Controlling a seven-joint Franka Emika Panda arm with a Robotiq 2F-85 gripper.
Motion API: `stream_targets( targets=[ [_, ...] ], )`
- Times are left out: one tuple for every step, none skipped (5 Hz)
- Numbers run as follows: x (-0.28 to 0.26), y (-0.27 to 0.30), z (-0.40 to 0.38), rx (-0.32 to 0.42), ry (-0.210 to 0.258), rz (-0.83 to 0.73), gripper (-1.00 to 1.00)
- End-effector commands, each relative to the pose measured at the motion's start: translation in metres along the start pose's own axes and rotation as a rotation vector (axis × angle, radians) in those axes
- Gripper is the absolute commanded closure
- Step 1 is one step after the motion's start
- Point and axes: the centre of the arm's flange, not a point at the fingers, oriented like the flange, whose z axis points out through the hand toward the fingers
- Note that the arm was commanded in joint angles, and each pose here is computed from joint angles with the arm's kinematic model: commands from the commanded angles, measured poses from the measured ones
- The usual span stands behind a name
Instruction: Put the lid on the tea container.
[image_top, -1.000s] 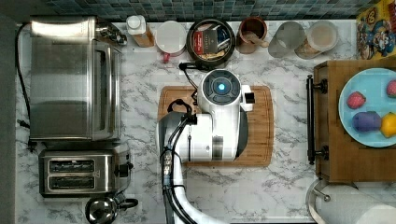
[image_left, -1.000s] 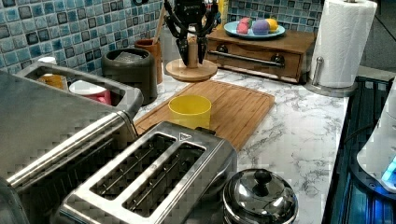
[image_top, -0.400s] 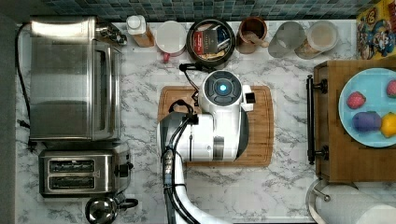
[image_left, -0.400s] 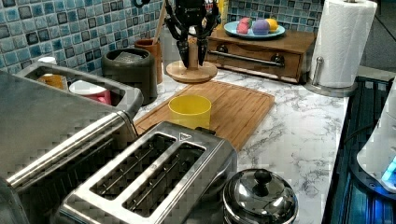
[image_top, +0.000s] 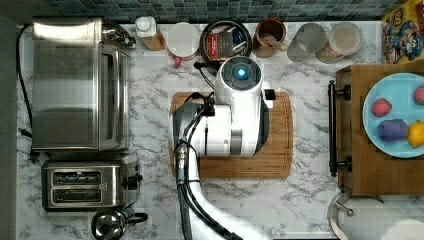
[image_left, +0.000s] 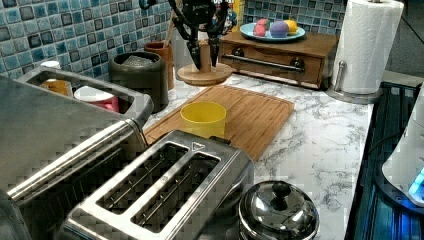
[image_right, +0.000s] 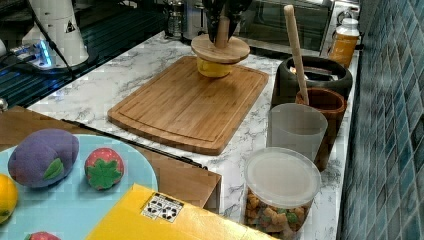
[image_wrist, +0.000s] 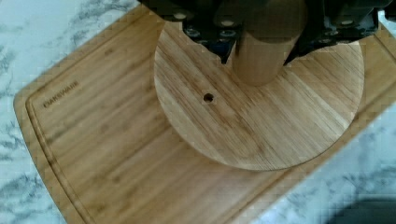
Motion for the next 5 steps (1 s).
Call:
stream_targets(
  targets=[
    [-0.021,-0.013,-0.263,0.397,0.339,-0.088,1.00],
    [-0.022,-0.013,-0.267,0.404,0.381,-0.110,1.00],
    [-0.010,-0.036,-0.255,0.358,0.408,-0.143,1.00],
    [-0.006,-0.055,-0.255,0.339,0.471,-0.149,1.00],
    [0.004,-0.071,-0.265,0.343,0.535,-0.109,1.00]
  ],
)
